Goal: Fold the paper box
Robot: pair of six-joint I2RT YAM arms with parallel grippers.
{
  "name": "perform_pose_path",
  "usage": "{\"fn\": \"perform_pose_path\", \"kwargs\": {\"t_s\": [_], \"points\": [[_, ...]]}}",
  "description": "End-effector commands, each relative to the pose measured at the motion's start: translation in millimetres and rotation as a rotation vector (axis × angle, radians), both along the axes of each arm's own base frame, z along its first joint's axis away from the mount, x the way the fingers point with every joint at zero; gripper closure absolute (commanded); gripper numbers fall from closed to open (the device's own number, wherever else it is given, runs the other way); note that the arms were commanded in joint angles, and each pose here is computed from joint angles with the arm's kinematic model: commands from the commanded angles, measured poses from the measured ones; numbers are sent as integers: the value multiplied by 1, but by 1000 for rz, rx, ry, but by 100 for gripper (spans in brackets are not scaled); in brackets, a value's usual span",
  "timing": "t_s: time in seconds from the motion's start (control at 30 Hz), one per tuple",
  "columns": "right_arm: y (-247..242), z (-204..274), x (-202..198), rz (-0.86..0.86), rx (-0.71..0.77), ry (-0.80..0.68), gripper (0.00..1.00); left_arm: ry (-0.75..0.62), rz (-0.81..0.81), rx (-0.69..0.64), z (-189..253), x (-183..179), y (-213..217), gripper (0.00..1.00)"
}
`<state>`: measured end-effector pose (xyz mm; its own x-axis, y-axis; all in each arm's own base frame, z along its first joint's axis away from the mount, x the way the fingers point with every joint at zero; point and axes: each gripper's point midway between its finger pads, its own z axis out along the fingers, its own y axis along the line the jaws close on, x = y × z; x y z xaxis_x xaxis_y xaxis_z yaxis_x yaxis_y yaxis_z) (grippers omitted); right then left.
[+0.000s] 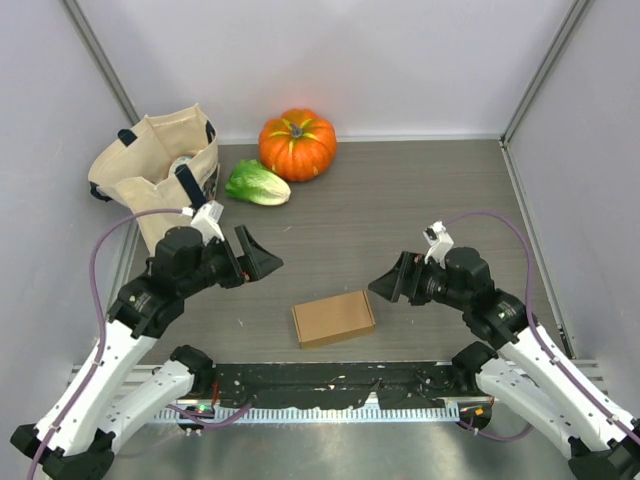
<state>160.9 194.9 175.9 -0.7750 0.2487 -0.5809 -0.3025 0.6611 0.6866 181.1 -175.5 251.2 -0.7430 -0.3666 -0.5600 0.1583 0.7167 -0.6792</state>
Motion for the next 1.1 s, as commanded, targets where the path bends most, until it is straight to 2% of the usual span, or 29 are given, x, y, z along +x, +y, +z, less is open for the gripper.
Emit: {"fn": "perform_pose_path", "kwargs": {"t_s": [0.0, 0.1, 0.13, 0.17, 0.23, 0.4, 0.43, 0.5, 0.57, 0.6, 0.63, 0.67, 0.73, 0.77, 0.83, 0.9, 0.97, 1.0, 1.07], "points": [[-20, -8, 19, -142, -147, 74, 15, 104, -11, 95, -26, 2, 2, 12], [-15, -22, 25, -126, -171, 95, 16, 135, -44, 30, -48, 8, -15, 17], [-10, -31, 27, -106, -182, 122, 18, 213, -84, -8, -72, -1, -25, 19], [-7, -41, 29, -87, -187, 123, 19, 190, -110, -66, -72, 5, -37, 23], [-2, -61, 29, -65, -206, 175, 24, 301, -129, -62, -114, -3, -47, 27], [18, -88, 17, -11, -100, 279, 35, 302, -179, -67, -150, -9, -83, 26], [21, -92, 15, -7, -80, 301, 37, 345, -181, -39, -169, -11, -85, 25], [29, -101, 13, -2, -30, 348, 40, 309, -222, -49, -173, -9, -101, 24], [26, -111, 11, -24, -36, 381, 41, 337, -261, -57, -183, -7, -121, 28], [23, -112, 11, -50, -50, 392, 43, 358, -310, -77, -182, -18, -136, 32], [14, -116, 16, -110, -83, 386, 43, 329, -334, -98, -169, -13, -154, 34], [5, -118, 12, -145, -122, 416, 43, 346, -345, -76, -178, -14, -165, 36], [-7, -107, 16, -238, -116, 404, 43, 307, -401, -91, -160, -16, -199, 36], [-20, -111, 15, -313, -156, 416, 43, 332, -406, -68, -172, -16, -208, 36], [-39, -102, 17, -432, -145, 401, 43, 314, -456, -94, -159, -19, -239, 36], [-72, -106, 15, -585, -215, 406, 42, 347, -484, -70, -175, -27, -257, 36], [-97, -105, 10, -699, -240, 414, 42, 348, -515, -118, -166, -28, -280, 36], [-107, -106, 11, -742, -258, 398, 42, 383, -530, -106, -182, -36, -287, 37], [-121, -101, 12, -808, -267, 396, 42, 378, -568, -143, -176, -42, -309, 39]]}}
